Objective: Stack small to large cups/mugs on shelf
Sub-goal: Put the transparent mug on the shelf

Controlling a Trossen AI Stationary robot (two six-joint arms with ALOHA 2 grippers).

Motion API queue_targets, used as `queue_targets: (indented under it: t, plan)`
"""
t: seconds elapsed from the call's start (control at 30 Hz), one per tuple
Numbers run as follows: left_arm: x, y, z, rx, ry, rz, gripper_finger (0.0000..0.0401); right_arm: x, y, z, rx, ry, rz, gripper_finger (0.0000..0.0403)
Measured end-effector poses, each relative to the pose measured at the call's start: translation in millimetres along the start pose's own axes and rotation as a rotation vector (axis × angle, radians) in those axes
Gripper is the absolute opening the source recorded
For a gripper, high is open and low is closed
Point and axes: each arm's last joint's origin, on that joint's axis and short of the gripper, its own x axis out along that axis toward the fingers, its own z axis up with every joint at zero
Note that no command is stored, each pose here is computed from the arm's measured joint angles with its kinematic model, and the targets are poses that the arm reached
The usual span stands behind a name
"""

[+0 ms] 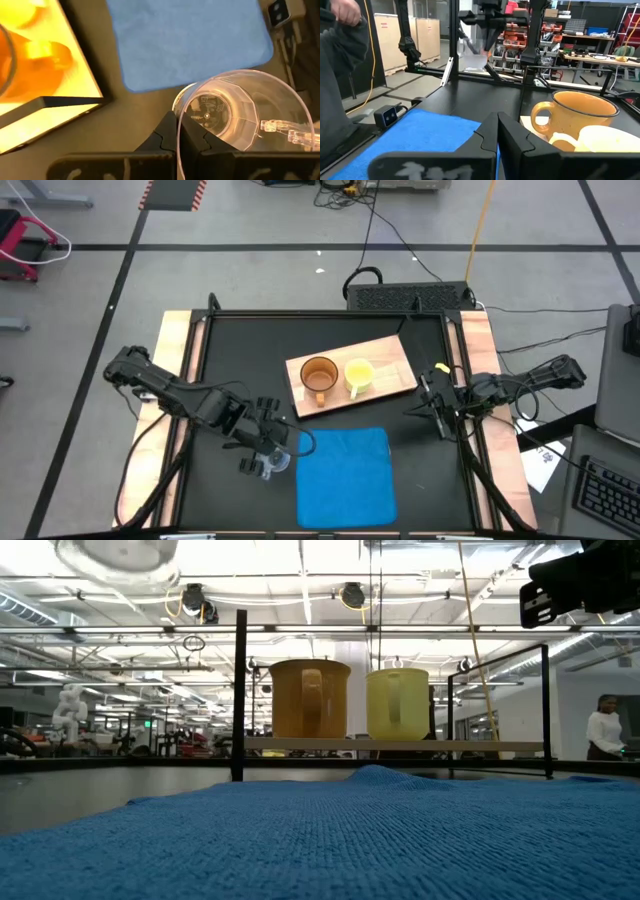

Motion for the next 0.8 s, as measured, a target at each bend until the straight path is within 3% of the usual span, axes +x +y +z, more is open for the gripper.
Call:
queue_targets:
  t: [0.4,0.8]
  plan:
    - [30,22,20,0.016,0.017,-0.095,0.0000,0,0,0,-0.001,0.001,0.001,0.0000]
    - [29,43,74,0.158,-0.089,-0.127,0.0000,0,0,0,0.015,0.000,0.003,0.0000]
